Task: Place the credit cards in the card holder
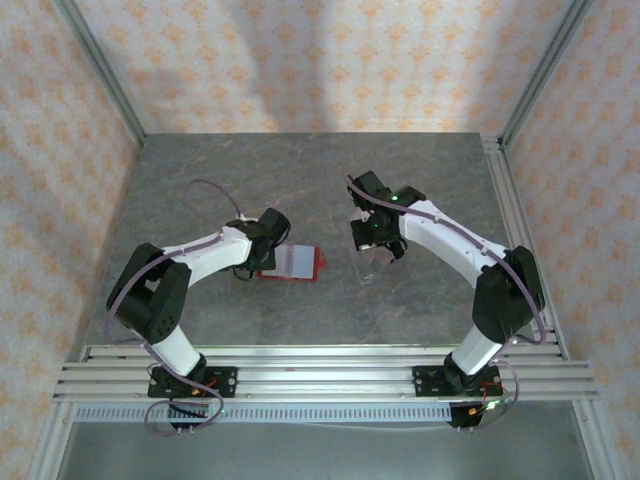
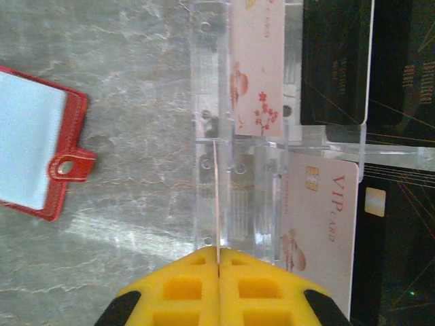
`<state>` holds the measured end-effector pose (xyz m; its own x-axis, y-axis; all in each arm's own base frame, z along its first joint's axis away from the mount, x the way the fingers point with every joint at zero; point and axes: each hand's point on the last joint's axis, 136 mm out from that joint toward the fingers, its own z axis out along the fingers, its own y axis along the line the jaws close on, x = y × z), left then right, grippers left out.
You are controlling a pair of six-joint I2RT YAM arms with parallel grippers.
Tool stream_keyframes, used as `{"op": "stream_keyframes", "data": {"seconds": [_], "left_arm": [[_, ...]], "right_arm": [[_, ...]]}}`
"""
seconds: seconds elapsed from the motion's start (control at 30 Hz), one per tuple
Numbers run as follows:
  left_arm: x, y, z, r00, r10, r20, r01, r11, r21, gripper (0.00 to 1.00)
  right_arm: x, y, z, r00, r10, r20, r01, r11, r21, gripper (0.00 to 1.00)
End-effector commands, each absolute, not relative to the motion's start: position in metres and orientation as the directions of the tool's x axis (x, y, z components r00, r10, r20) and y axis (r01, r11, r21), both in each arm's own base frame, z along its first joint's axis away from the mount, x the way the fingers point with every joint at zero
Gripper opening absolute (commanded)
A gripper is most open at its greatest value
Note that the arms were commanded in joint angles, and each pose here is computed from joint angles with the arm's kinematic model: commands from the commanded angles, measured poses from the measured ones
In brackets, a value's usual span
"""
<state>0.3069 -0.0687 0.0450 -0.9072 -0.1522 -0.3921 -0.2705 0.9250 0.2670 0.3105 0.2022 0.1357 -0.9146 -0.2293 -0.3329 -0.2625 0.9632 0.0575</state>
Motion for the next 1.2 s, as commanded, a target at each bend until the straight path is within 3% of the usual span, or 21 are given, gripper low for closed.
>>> {"op": "stream_keyframes", "data": {"seconds": [0.0,0.47,0.73,0.97,1.17], "left_arm": [[0.304,-0.053,0.047,-0.908,-0.154,-0.389,-0.296,0.894,0.337,0.92],[0.284,-0.077,0.029,-0.925,-0.145,-0.352,-0.258,0.919,0.299,0.92],[0.272,-0.091,0.036,-0.914,-0.159,-0.374,-0.268,0.928,0.259,0.92],[0.287,-0.090,0.071,-0.889,-0.131,-0.439,-0.265,0.929,0.259,0.92],[0.302,-0.110,0.069,-0.890,-0.099,-0.445,-0.205,0.959,0.196,0.92]], "right_arm": [[0.309,0.208,0.158,-0.908,-0.193,-0.372,-0.254,0.960,0.122,0.00],[0.304,0.269,0.172,-0.919,0.044,-0.391,-0.197,0.808,0.556,0.00],[0.312,0.283,0.154,-0.926,0.102,-0.364,-0.160,0.766,0.623,0.00],[0.319,0.294,0.139,-0.926,0.150,-0.348,-0.139,0.719,0.681,0.00],[0.320,0.304,0.121,-0.932,0.169,-0.322,-0.121,0.691,0.712,0.00]]}}
